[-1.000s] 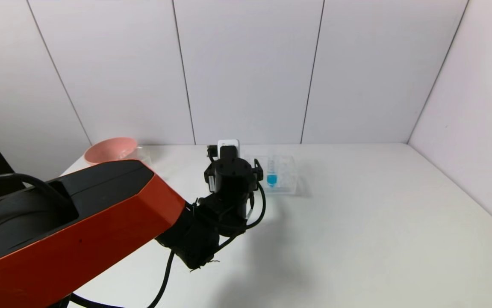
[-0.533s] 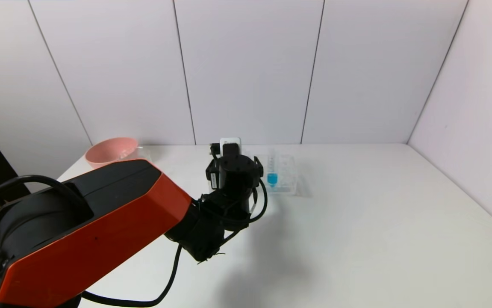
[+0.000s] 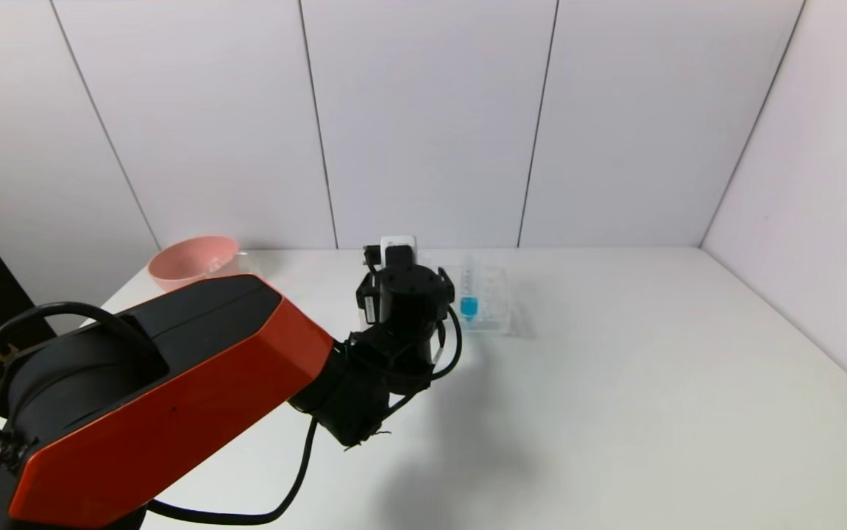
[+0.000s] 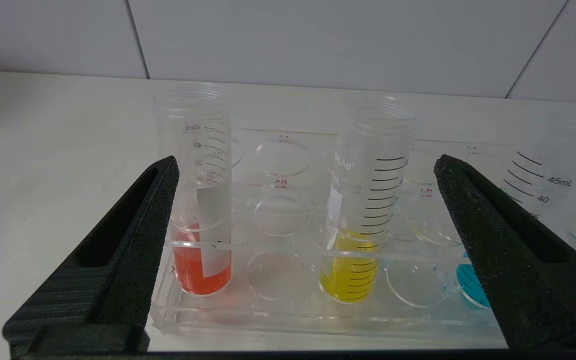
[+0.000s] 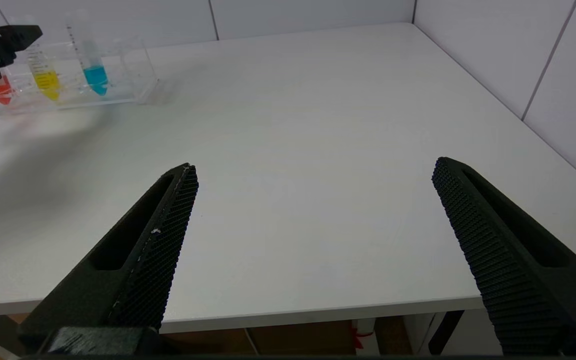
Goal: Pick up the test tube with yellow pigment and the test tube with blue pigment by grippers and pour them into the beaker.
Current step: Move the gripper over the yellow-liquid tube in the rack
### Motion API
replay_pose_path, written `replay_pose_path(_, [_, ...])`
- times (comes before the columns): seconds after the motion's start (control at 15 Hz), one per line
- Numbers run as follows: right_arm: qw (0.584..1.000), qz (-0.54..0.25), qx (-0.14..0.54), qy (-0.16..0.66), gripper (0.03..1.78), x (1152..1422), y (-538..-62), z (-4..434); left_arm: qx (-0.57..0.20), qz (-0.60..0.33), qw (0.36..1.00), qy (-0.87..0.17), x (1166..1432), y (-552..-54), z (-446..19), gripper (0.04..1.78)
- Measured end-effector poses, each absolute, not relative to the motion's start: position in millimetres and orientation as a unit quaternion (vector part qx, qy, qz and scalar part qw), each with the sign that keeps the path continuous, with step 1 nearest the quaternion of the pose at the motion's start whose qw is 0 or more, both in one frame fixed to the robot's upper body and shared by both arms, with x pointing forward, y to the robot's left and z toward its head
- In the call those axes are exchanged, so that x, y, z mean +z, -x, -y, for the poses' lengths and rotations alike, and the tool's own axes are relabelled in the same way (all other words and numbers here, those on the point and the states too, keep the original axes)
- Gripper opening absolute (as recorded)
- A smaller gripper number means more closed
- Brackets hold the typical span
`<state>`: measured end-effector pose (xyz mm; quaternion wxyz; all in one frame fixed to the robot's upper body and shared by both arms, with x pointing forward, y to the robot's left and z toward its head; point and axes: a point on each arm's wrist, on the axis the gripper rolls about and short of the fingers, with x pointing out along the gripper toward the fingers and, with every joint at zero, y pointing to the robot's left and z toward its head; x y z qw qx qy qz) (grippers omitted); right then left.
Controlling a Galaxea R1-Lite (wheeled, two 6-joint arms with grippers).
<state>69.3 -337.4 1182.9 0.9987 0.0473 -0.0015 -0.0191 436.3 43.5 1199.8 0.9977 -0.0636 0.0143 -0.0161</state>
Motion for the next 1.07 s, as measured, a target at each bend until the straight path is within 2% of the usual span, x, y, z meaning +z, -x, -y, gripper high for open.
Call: replay_pose_path(1.07, [0.999,0.002,-0.019,-0.047,1.71,1182.9,-69.3,337.3,-0.021,-0.017,0.998,0.061,1195.4,-438.4,-35.3,1.76])
